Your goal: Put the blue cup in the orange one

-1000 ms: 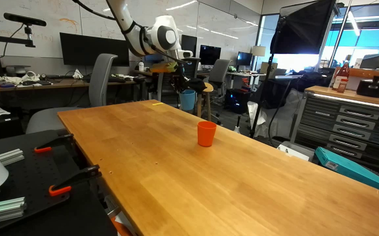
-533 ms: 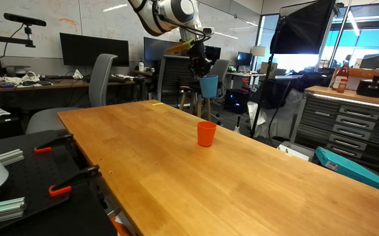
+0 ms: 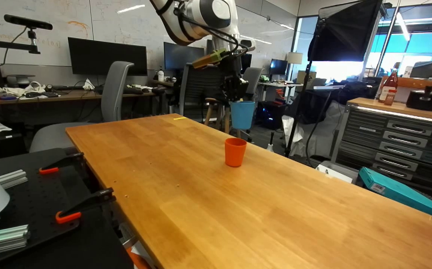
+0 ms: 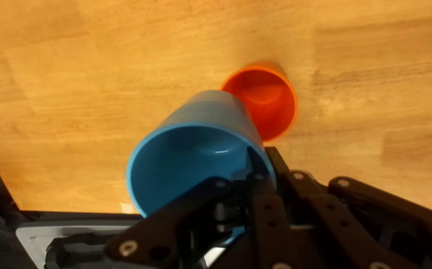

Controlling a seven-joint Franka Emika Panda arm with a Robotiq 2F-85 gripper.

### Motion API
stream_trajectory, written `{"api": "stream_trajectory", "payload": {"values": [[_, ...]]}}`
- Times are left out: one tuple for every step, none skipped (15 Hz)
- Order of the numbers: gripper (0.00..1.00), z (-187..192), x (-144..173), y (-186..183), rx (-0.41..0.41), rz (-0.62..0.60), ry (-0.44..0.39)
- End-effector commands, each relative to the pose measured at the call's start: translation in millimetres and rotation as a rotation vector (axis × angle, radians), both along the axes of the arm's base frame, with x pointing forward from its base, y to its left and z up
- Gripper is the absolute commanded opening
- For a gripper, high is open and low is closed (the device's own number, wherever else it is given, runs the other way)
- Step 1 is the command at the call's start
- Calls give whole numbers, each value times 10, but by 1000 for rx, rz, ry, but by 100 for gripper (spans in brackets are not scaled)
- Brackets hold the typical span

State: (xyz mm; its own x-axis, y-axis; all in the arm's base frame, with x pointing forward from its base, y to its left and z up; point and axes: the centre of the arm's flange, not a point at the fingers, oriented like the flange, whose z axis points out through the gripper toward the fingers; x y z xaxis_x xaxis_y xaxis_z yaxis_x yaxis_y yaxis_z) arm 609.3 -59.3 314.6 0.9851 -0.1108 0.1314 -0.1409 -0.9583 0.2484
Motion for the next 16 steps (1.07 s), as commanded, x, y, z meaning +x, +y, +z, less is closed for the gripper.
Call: {"api": "stream_trajectory", "payload": {"values": [[6,-193,-289,-20,5,17,11],[6,-254,-321,-16,12,20,13],[5,-310,-337,4,19,34,-4],[5,-353,-340,22,25,39,-21],[4,-374,-322,66,37,43,-41],[5,-380,-309,103,48,47,-58],[4,-364,-285,156,54,56,-79],[4,-350,-263,195,60,63,-96],[4,-328,-235,232,65,68,-112],[4,-314,-212,257,69,73,-125],[4,-295,-191,280,72,75,-137],[4,-285,-178,287,74,77,-147],[4,-283,-175,286,78,75,-150],[4,-285,-179,273,77,74,-153],[5,-294,-181,251,71,72,-154],[5,-296,-177,233,71,69,-154]]}}
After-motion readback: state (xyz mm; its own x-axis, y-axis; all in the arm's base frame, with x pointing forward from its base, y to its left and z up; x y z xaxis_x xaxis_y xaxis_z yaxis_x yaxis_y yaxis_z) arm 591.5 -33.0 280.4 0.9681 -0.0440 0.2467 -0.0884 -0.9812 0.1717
